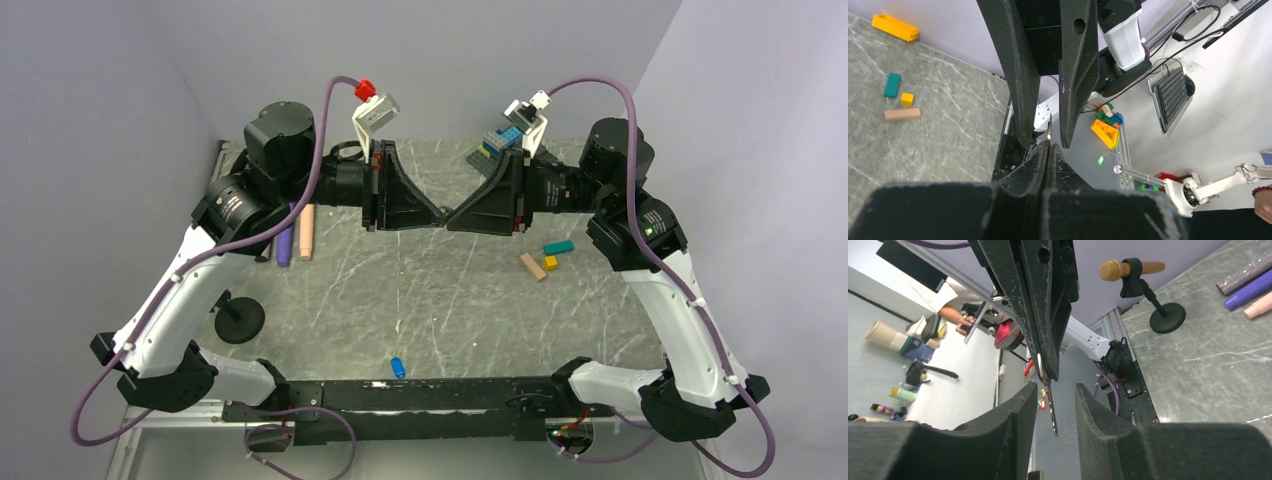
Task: Remove the keys from the keyring
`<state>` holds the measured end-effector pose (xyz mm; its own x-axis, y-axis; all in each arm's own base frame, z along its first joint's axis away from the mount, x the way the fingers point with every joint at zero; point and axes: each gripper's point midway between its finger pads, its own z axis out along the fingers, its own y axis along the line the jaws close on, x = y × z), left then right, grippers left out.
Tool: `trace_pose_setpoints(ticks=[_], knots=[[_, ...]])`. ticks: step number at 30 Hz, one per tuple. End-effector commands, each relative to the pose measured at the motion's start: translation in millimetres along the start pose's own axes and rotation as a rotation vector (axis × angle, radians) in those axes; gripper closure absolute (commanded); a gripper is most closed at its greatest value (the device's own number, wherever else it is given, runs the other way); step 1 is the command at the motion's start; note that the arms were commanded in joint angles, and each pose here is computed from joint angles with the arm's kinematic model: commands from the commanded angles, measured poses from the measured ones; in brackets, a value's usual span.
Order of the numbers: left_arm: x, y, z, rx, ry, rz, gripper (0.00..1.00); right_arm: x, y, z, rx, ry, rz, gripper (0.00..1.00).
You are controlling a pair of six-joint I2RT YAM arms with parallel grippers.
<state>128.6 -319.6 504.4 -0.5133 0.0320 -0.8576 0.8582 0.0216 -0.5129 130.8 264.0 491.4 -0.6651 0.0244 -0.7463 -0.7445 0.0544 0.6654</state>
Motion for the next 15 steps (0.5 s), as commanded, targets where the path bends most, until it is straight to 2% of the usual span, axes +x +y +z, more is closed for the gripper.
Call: trace_pose_setpoints(ticks=[1,6,9,10,12,13,14,15], knots=[[4,-8,-2,0.032,0.043,-0.003,1.0,0,13,-3,-0.045,0.025,-0.039,0.68],[9,-3,0,0.018,0.063,-0.024,1.0,5,12,-4,-0.043,0.035,-0.027,1.0],[11,7,-1,-0.037,0.06,-0.028,1.0,9,9,-5,-0.033,0.037,-0.019,1.0],[11,12,-2,-0.07,0.055,-0.03,0.95,10,7,-5,-0.026,0.036,-0.018,1.0],[11,25,-5,-0.148,0.042,-0.037,0.65,12,3,-5,-0.005,0.034,-0.012,1.0],[11,35,-8,-0.208,0.028,-0.036,0.44,13,-1,-5,0.013,0.032,-0.006,1.0],[13,45,-11,-0.265,0.021,-0.037,0.18,13,-6,-6,0.038,0.026,-0.002,1.0],[16,55,-15,-0.325,0.017,-0.035,0.1,14,-15,-5,0.08,0.016,0.007,1.0]])
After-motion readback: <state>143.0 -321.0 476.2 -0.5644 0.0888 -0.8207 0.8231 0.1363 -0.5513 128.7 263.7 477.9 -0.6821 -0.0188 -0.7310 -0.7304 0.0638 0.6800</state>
